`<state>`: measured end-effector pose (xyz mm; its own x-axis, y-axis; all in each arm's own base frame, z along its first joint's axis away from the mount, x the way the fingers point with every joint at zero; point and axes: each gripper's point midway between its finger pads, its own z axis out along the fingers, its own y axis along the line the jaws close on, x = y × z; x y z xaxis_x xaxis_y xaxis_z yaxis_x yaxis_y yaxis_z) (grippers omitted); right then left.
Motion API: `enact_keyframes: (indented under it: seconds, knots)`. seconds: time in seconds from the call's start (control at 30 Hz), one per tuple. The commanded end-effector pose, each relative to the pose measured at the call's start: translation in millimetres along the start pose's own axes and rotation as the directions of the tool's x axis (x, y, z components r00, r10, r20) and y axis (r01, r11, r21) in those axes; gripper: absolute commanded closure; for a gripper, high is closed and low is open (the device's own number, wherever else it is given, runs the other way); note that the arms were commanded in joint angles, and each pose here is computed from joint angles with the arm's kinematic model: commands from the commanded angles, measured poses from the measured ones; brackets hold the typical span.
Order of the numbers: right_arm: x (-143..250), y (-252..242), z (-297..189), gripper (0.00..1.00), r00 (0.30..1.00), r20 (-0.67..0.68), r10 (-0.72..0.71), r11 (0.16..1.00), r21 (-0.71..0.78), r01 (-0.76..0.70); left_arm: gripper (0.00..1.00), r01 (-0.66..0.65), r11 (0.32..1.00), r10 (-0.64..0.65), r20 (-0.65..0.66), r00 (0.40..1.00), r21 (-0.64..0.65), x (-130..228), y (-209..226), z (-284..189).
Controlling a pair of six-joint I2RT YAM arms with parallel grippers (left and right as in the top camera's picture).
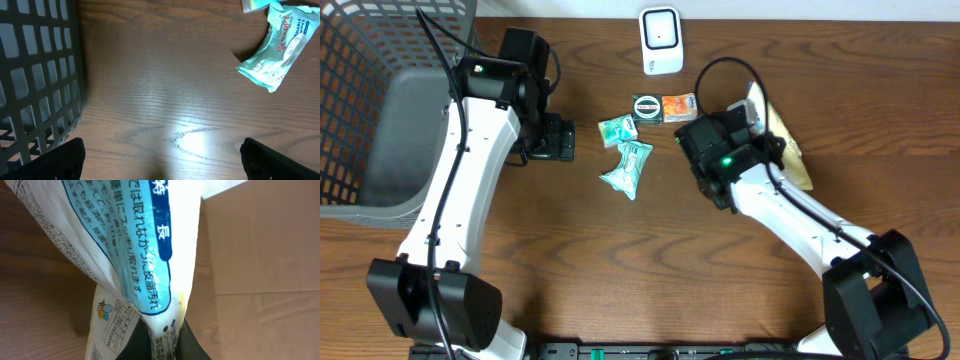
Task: Scan the item barcode
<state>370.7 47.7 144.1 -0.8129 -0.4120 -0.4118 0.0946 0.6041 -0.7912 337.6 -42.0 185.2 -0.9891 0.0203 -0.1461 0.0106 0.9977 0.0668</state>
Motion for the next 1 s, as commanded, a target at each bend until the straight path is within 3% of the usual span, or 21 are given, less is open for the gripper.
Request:
enact_keyframes:
  seconds: [0.0, 0.13, 0.27, 0.33, 0.47, 0.57, 0.67, 0.73, 0.87, 0.93, 0.97]
  knots:
    - [0.1, 1.8, 11.8, 0.99, 0.997, -0.019, -0.072, 0.996, -0.057, 0.071, 0.02, 0.014, 1.0, -0.014, -0.004, 1.0, -0.017, 0.2, 3.8, 1.7]
    - [11.9, -0.2, 33.8, 0.99, 0.991, -0.082, -0.105, 0.994, -0.043, 0.102, 0.02, 0.014, 1.0, -0.014, -0.004, 1.0, -0.017, 0.2, 3.8, 1.7]
    - [24.1, 30.8, 41.2, 0.98, 0.974, -0.107, -0.201, 0.965, -0.193, 0.178, 0.02, 0.014, 1.0, -0.014, -0.004, 1.0, -0.017, 0.2, 3.8, 1.7]
    - [29.5, 47.0, 42.9, 0.95, 0.968, -0.117, -0.222, 0.952, -0.241, 0.189, 0.02, 0.014, 1.0, -0.014, -0.004, 1.0, -0.017, 0.2, 3.8, 1.7]
    - [37.4, 52.8, 45.6, 0.85, 0.954, -0.14, -0.267, 0.951, -0.198, 0.237, 0.02, 0.014, 1.0, -0.014, -0.004, 1.0, -0.017, 0.2, 3.8, 1.7]
    - [37.8, 57.6, 34.0, 0.67, 0.943, -0.122, -0.308, 0.94, -0.193, 0.282, 0.02, 0.014, 1.0, -0.014, -0.004, 1.0, -0.017, 0.2, 3.8, 1.7]
    - [34.3, 67.1, 13.3, 0.58, 0.939, -0.08, -0.336, 0.927, -0.203, 0.314, 0.02, 0.014, 1.0, -0.014, -0.004, 1.0, -0.017, 0.2, 3.8, 1.7]
    - [30.6, 76.8, -9.3, 0.57, 0.936, -0.043, -0.348, 0.92, -0.21, 0.332, 0.02, 0.015, 1.0, -0.015, -0.003, 1.0, -0.017, 0.1, 3.8, 1.7]
    - [19.4, 90.0, -41.1, 0.68, 0.94, 0.024, -0.34, 0.915, -0.22, 0.337, 0.02, 0.014, 1.0, -0.014, -0.004, 1.0, -0.017, 0.2, 3.8, 1.7]
    - [12.2, 94.5, -51.5, 0.6, 0.948, 0.05, -0.313, 0.92, -0.23, 0.316, 0.02, 0.014, 1.0, -0.014, -0.004, 1.0, -0.017, 0.2, 3.8, 1.7]
    - [8.5, 96.2, -55.3, 0.51, 0.952, 0.059, -0.299, 0.922, -0.238, 0.305, 0.02, 0.014, 1.0, -0.014, -0.003, 1.0, -0.017, 0.1, 3.8, 1.7]
